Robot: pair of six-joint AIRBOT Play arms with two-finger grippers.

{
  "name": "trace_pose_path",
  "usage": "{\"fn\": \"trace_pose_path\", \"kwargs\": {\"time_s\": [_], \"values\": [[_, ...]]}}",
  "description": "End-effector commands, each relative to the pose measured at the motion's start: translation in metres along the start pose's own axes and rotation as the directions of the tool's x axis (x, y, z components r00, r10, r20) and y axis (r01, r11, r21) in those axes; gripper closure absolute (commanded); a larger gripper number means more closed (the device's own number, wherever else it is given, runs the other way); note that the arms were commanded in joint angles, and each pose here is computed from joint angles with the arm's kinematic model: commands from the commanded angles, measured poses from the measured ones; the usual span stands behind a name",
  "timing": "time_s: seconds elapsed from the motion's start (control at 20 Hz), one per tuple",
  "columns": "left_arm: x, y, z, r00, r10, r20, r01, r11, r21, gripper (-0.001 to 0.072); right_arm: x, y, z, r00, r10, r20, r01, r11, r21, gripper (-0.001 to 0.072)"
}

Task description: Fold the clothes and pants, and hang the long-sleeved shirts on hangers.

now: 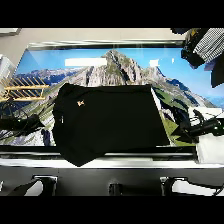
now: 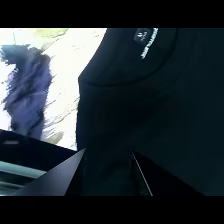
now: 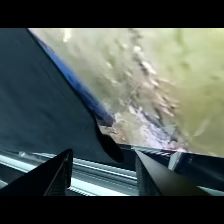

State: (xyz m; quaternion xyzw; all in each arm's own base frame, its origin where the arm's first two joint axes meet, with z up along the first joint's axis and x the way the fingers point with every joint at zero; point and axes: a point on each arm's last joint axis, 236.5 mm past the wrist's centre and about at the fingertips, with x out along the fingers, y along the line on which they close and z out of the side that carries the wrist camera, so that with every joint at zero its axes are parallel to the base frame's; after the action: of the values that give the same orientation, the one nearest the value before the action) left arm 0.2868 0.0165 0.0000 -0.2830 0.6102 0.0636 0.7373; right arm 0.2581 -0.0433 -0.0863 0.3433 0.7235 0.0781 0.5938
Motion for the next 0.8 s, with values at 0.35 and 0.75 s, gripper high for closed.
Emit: {"fn": "trace_pose_path", "kwargs": {"time_s": [0.35,0.75], "values": [[0.001,-0.009,0.001,0.999,-0.046,0.015,0.046,0.999,-0.017,0.0380,0.029,0.001,-0.022,0.997,0.061,-0.046,-0.061,0.998,0.004,0.0247],[0.001,-0.009,-0.004,0.999,-0.044,-0.005,0.044,0.999,-0.013,0.0378,0.046,0.004,-0.020,0.995,0.101,-0.005,-0.101,0.995,0.011,0.0418]]}}
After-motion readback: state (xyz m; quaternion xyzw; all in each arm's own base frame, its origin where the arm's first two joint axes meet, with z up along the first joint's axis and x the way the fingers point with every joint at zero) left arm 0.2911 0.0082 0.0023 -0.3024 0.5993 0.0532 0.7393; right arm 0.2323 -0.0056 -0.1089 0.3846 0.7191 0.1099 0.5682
